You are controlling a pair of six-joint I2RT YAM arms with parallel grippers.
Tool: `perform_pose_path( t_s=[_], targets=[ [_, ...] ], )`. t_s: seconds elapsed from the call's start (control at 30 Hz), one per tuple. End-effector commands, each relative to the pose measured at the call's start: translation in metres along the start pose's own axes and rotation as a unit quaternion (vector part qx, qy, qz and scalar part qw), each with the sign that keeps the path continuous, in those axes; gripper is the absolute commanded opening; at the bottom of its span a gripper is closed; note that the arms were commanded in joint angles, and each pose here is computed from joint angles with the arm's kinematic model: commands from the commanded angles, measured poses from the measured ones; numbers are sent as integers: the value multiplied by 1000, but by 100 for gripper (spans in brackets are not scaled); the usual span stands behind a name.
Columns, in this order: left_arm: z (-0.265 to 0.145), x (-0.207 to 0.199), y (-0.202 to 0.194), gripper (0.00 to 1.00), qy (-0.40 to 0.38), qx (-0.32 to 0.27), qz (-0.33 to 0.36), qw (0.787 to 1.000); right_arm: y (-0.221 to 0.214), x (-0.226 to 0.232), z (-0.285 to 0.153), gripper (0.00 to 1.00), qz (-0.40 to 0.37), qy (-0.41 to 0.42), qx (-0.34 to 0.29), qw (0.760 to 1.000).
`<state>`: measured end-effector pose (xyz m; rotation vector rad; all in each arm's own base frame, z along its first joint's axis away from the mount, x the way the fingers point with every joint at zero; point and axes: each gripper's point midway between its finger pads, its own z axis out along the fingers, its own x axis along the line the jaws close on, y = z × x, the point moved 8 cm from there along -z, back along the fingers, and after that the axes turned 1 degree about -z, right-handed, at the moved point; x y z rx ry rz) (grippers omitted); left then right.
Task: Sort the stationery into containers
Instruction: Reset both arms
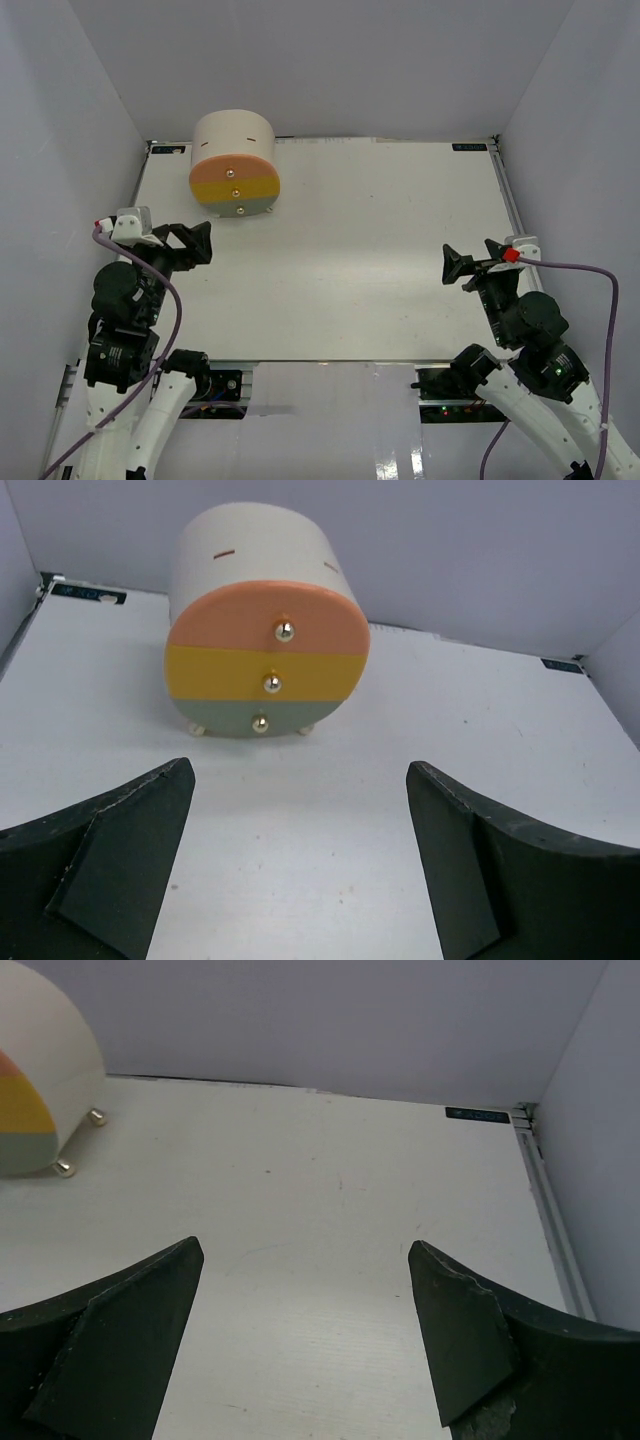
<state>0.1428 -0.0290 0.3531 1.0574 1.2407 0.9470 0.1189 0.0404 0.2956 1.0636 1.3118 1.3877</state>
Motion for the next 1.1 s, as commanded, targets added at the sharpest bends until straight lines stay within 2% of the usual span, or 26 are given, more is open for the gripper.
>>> perform_pose_path(
  t_s=[0.0,0.2,0.33,0.43,1.07],
  targets=[
    [-24,8,-17,98,38,70,-15,997,16,-22,-14,90,-6,-67,-24,997],
    [-49,15,-25,98,64,81,-23,994,18,-29,-23,90,6,-76,-42,996],
    [-65,16,-19,98,60,52,-40,996,15,-28,-24,90,3,-72,-37,997],
    [-71,16,-16,98,63,53,-41,996,15,-29,-25,90,2,-73,-36,997],
    [-70,15,-19,98,61,64,-50,995,10,-19,-17,90,-14,-42,-21,999]
  ],
)
